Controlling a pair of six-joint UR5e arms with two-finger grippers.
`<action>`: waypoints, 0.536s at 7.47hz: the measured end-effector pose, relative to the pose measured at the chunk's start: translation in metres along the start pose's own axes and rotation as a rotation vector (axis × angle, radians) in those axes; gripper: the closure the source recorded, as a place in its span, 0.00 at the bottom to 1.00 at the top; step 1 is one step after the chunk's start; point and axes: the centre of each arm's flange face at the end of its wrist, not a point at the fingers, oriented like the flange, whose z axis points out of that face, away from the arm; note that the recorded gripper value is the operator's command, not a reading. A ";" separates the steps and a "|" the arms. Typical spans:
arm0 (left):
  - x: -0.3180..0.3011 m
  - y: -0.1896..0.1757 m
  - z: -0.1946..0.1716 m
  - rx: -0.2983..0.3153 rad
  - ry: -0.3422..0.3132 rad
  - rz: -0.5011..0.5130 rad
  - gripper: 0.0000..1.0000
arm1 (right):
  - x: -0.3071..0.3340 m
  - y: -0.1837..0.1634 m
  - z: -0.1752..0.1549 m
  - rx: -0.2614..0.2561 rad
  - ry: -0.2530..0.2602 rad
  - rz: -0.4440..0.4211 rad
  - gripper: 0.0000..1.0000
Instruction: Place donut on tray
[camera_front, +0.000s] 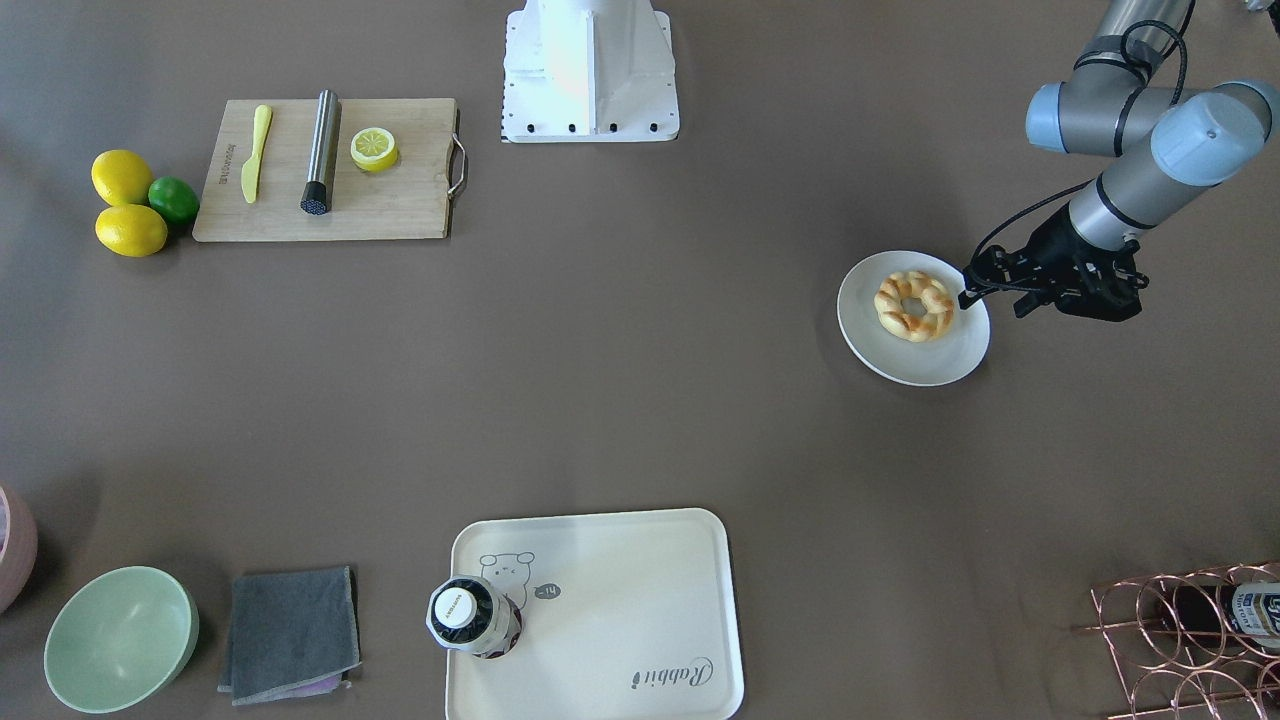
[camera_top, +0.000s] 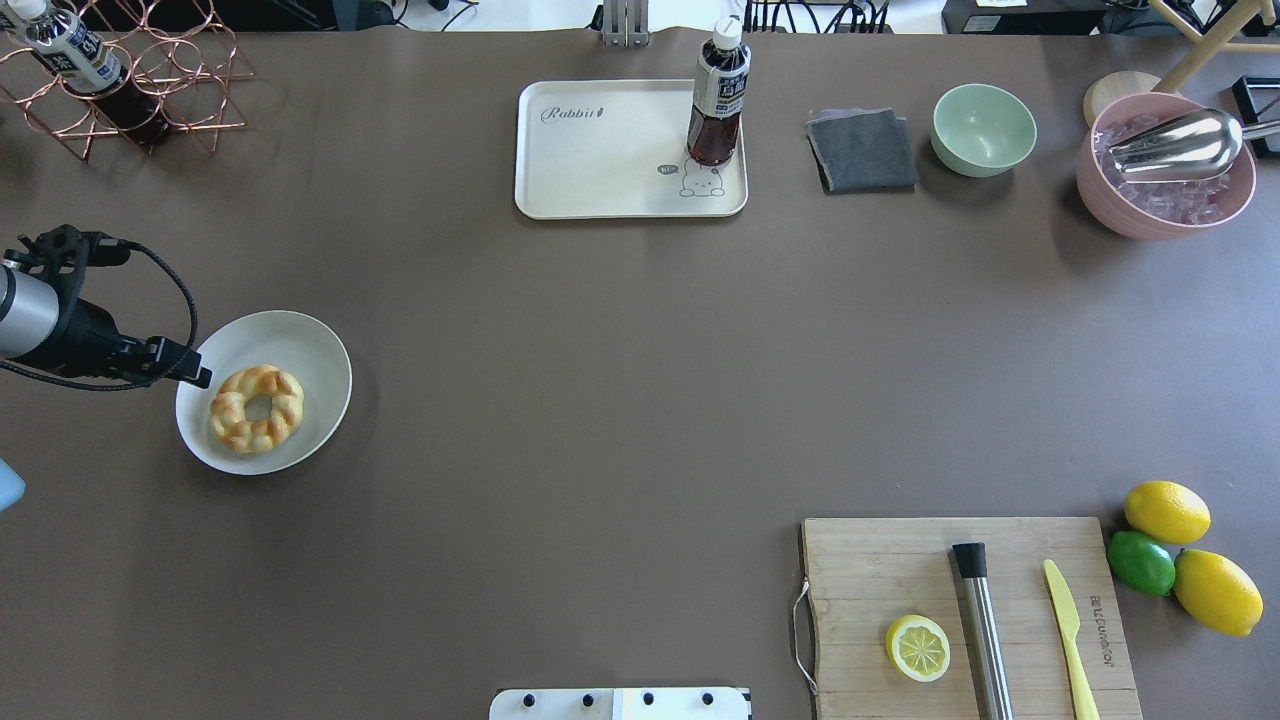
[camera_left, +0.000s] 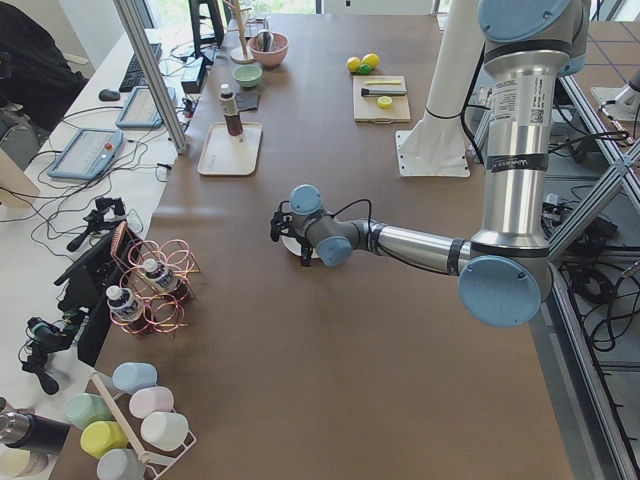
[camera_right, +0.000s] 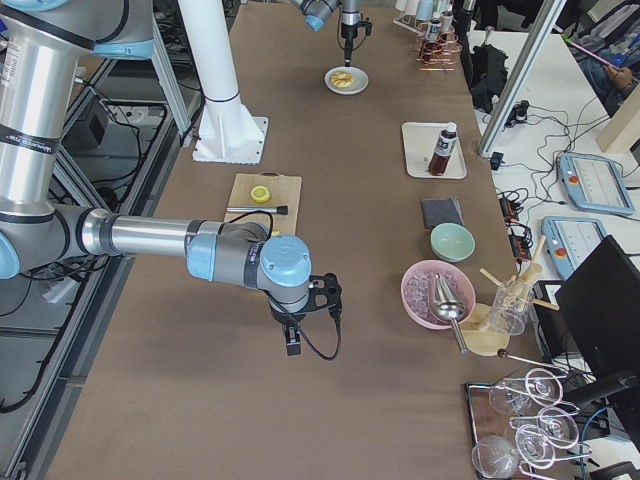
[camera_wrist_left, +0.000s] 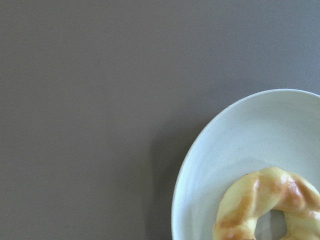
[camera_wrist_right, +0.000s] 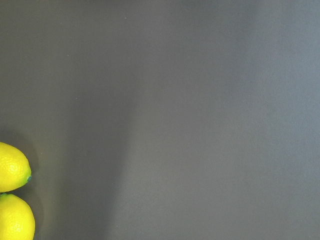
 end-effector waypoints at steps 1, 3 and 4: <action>0.002 -0.005 0.006 -0.003 -0.001 -0.002 0.39 | 0.000 0.000 0.000 -0.001 0.000 0.001 0.01; 0.003 -0.009 0.011 -0.006 -0.004 -0.005 0.48 | 0.001 0.001 0.001 -0.001 0.000 0.001 0.01; 0.002 -0.009 0.012 -0.007 -0.005 -0.006 0.51 | 0.001 0.001 0.001 -0.001 0.000 0.001 0.01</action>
